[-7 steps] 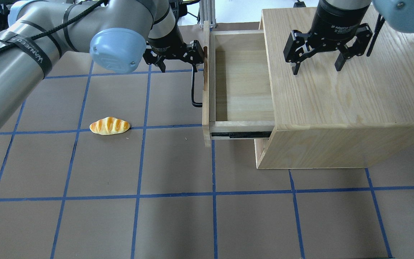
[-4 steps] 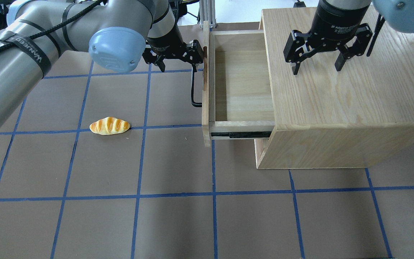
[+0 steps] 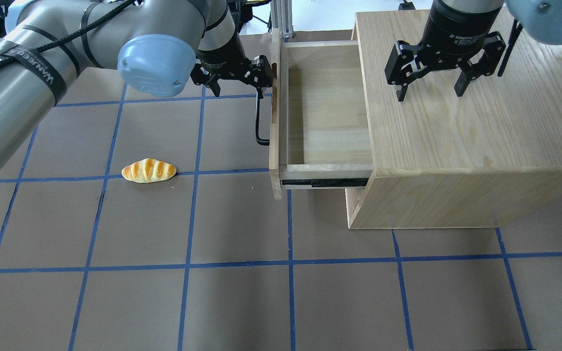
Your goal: Open upper drawer
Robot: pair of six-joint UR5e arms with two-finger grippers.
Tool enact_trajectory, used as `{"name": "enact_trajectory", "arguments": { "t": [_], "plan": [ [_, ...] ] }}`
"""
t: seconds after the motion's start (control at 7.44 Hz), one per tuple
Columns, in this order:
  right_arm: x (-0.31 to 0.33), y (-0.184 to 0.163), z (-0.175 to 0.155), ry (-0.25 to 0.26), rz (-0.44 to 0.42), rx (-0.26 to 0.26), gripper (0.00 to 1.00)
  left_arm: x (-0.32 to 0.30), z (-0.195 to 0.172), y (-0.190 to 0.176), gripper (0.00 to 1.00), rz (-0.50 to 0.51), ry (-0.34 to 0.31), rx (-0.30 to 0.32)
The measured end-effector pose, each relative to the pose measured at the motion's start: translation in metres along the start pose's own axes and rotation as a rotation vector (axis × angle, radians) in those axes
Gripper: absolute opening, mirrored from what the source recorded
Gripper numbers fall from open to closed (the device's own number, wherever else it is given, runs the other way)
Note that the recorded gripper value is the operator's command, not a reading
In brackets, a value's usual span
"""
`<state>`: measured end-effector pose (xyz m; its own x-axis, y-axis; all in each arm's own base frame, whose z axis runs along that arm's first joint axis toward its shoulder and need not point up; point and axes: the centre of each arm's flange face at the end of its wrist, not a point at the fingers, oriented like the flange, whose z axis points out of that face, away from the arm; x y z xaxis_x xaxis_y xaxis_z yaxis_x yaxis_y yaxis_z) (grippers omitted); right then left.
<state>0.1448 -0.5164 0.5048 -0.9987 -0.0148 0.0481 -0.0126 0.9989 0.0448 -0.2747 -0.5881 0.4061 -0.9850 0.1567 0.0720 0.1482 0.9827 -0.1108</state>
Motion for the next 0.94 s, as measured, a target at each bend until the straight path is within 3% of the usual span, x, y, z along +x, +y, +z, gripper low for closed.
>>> {"name": "enact_trajectory", "arguments": {
  "t": [0.27, 0.54, 0.94],
  "plan": [
    [0.000, 0.000, 0.000, 0.000, 0.001, 0.000, 1.00, -0.002, -0.019, 0.008, 1.00, -0.004, -0.030, -0.034],
    [0.000, 0.000, 0.000, 0.000, 0.001, 0.000, 1.00, -0.011, -0.052, 0.012, 1.00, -0.028, -0.041, -0.030],
    [0.000, 0.000, 0.000, 0.000, 0.001, 0.000, 1.00, -0.089, -0.087, 0.018, 1.00, -0.161, -0.060, -0.021]
  ]
}}
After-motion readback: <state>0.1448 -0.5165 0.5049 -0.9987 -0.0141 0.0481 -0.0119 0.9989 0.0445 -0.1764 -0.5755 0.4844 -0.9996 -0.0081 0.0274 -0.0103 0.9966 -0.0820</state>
